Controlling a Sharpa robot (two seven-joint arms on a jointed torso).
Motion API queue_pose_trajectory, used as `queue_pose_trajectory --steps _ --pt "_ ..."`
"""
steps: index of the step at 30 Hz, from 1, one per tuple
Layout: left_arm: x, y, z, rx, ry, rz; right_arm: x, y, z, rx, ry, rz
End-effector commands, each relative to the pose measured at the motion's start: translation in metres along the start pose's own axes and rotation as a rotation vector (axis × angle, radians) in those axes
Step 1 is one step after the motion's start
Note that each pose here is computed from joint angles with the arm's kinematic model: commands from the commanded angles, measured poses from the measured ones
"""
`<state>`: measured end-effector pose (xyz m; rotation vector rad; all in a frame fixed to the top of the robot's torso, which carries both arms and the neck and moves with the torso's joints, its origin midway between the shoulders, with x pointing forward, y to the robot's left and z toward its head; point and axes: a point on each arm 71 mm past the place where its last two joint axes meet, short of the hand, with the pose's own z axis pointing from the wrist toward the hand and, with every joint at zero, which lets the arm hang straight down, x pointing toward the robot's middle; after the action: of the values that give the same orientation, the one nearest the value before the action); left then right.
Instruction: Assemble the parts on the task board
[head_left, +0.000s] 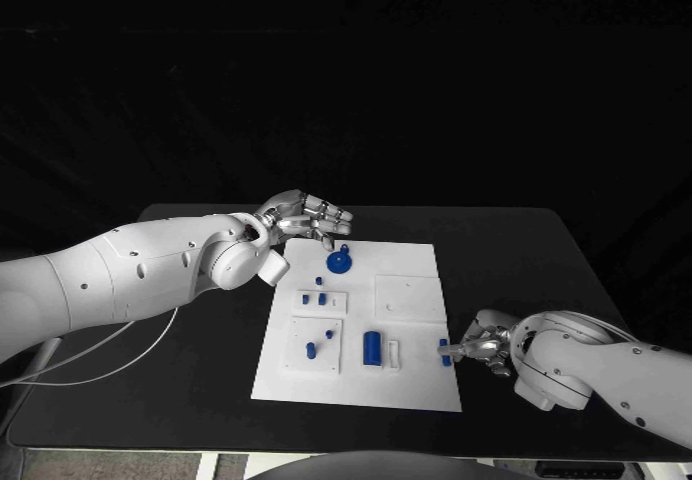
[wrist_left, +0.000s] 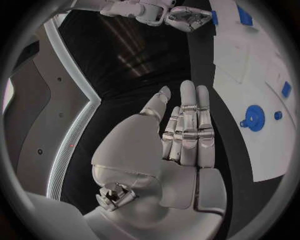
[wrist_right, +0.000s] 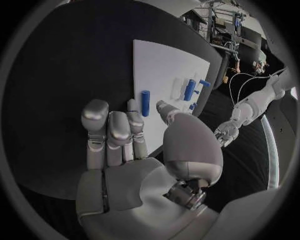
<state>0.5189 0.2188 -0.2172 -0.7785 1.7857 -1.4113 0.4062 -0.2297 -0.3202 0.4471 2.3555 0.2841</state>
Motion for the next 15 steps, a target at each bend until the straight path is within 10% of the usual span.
queue_pose_trajectory --steps 1,15 --pt "0.0016 -0.0019 0.0004 0.014 0.009 -0.010 -0.0016 0.0014 0.0014 0.000 -0.047 -0.008" --pt "0.0016 -0.0017 0.0000 0.011 0.013 -0.011 0.0045 0.0034 0.0089 0.007 -0.059 -0.059"
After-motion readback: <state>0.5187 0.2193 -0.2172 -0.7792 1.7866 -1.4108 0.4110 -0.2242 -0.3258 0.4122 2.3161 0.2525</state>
